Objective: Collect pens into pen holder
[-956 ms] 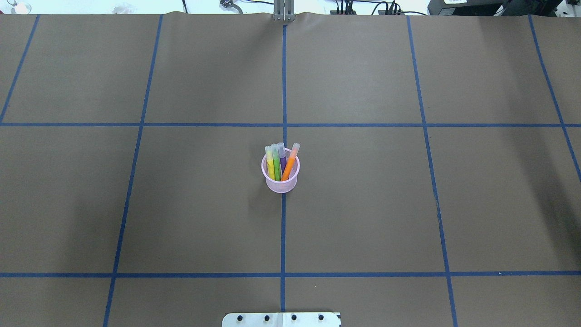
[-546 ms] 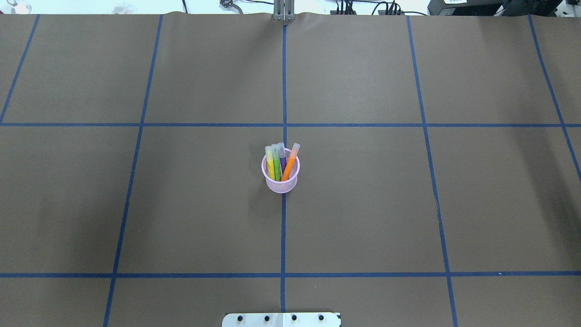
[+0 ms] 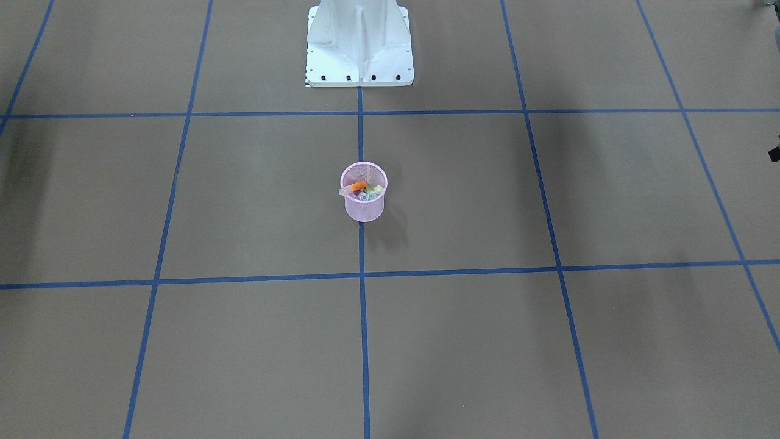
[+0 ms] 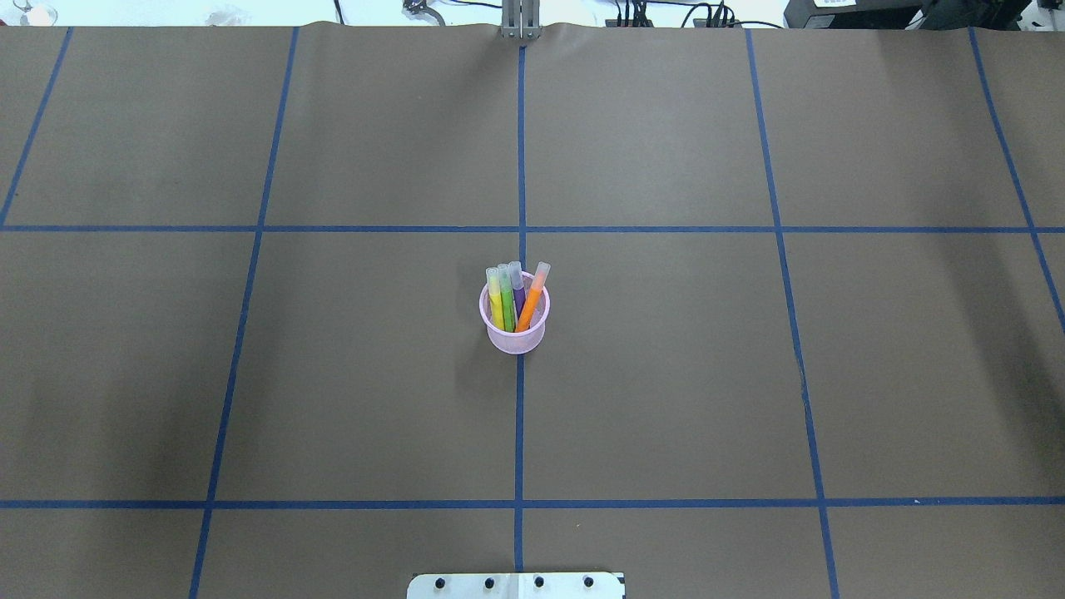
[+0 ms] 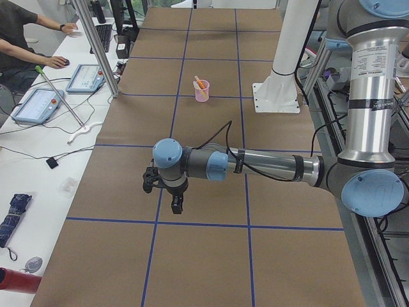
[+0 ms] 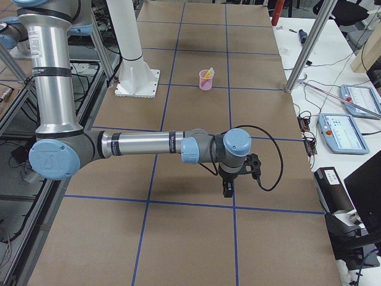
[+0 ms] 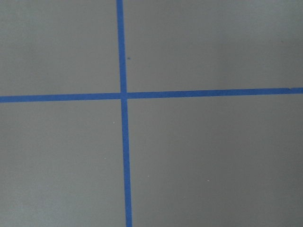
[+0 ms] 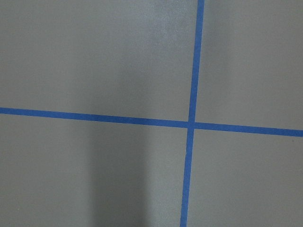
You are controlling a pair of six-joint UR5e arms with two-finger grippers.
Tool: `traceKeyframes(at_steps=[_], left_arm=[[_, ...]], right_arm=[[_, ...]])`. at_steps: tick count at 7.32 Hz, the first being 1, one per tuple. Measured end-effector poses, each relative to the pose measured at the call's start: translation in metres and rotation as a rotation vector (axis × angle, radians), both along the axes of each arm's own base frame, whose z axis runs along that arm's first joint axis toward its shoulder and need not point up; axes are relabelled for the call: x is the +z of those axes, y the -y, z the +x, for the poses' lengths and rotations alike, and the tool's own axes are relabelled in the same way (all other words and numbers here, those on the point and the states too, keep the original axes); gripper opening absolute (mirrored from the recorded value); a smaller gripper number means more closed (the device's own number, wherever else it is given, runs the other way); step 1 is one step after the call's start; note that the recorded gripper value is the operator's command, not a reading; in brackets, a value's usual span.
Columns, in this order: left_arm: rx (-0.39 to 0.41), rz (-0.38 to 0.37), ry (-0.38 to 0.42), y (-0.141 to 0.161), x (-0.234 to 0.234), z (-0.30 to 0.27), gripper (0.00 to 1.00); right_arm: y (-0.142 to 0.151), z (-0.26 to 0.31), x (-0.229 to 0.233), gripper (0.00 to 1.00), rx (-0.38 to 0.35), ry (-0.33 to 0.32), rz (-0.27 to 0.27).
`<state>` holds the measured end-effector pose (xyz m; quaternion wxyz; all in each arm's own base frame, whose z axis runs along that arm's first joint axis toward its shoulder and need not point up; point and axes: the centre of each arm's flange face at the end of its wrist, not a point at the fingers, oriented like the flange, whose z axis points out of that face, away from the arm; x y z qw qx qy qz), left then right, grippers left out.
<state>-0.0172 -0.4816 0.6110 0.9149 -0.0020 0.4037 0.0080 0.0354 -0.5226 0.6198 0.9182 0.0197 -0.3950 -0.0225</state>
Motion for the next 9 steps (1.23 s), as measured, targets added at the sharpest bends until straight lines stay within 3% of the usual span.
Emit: traceKeyframes(at_steps=[4,9], left_arm=[[-0.002,-0.011,0.002,-0.005,0.004,0.0,0.99],[0.0,0.024,0.0,0.002,-0.011,0.0,0.99]], right_arm=[[-0.013,0.001,0.024,1.0,0.0,-0.003,-0.048],[-0.011,0.001,0.021,1.0,0.0,-0.004,-0.031]])
